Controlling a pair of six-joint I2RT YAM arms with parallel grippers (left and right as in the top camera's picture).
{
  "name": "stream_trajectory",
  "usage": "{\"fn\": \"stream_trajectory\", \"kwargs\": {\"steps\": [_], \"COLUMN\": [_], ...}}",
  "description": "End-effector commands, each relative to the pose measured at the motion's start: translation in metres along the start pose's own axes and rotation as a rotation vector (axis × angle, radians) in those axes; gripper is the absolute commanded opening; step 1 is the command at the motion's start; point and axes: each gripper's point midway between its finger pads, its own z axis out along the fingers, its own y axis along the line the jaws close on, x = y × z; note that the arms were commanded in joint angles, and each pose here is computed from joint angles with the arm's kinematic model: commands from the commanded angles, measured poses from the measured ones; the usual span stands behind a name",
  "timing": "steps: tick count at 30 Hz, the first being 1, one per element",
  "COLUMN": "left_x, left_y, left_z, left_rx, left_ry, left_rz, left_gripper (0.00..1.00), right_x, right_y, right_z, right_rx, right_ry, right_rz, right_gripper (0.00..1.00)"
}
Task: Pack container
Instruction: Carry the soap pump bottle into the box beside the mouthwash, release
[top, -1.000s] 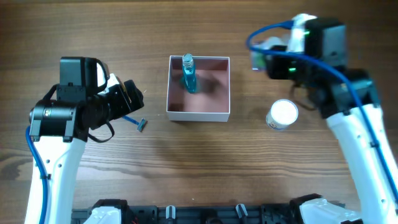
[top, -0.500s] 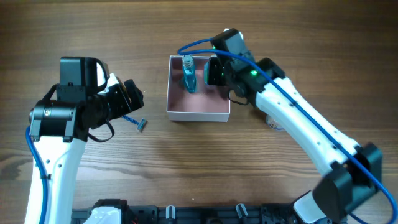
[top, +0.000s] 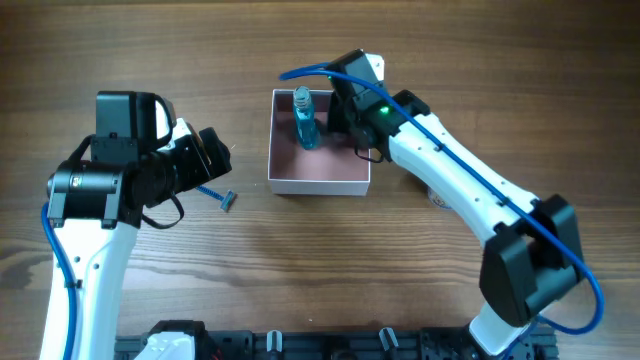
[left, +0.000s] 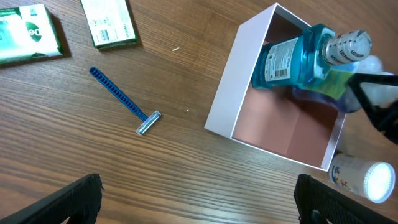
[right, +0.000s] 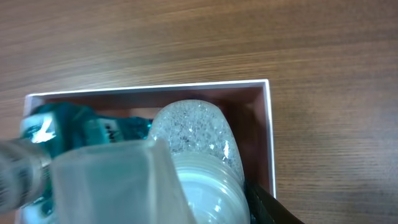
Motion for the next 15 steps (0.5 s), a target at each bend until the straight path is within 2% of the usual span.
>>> {"fn": "stream_trajectory", "kwargs": {"steps": [1,5,7,10,11,15], "left_x": [-0.0042,-0.0041,-0.0041,-0.0032,-0.0032,-0.0033], "left_y": [-0.0051,-0.0051,-0.0051,-0.0046,-0.0046,-0.0046], "left_z": [-0.0045,-0.0045,-0.0045,-0.0045,-0.0045,-0.0045], "left_rx": [0.015,0.015,0.015,0.013,0.013,0.013], "left_ry": [-0.016,-0.015,-0.015,-0.012,-0.012,-0.012], "left_rz": [0.008,0.008,0.008,0.007,0.008,0.008], "left_gripper": [1.0,1.0,1.0,1.0,1.0,1.0], "right_x": [-0.0114,-0.0075,-0.0067,-0.0068,-0.007,-0.0078], "right_y": [-0.0026,-0.0039,-0.0039,-0.0036,-0.0033,-0.0006], "right_z": [0.0068,0.014,0.016,0.0166,0.0166,0.0167], "right_rx": [0.036,0.045,0.046,0.045,0.044,0.03], "right_ry": [-0.041,-0.028,-0.026,-0.026,-0.027,-0.028], "right_rz": [0.057,0.054,0.053,0.052,0.052,0.052], "right_gripper": [0.04,0.07,0.16,0.33,0.47,0.74]}}
